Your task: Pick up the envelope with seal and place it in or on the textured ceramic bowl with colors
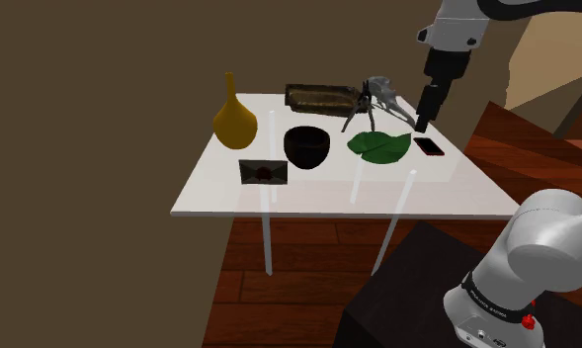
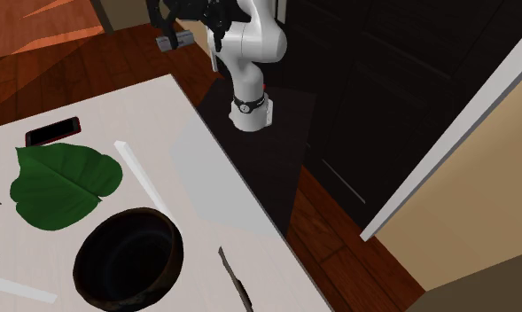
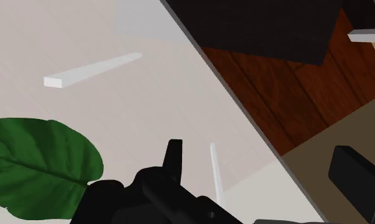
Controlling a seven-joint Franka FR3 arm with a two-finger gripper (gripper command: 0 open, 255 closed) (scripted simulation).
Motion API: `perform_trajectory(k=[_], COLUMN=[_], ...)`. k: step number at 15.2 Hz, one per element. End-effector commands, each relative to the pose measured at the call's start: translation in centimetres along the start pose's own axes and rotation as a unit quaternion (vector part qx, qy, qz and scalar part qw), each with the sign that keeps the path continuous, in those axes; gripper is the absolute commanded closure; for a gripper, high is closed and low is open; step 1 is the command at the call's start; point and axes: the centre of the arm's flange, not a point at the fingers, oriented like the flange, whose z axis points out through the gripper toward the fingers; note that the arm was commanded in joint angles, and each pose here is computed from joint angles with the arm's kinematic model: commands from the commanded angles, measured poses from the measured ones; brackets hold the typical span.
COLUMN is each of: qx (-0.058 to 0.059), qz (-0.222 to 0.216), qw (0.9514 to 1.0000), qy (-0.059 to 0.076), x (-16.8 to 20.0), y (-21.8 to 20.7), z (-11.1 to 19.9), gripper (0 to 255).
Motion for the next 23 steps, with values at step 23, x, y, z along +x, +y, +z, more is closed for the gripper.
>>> perform_trajectory(k=[23], qx=[0.001], qz=[-0.219], qw=[0.9757], qy=[0.013], x=[25.3], y=[-5.7], z=[11.7], gripper=[0])
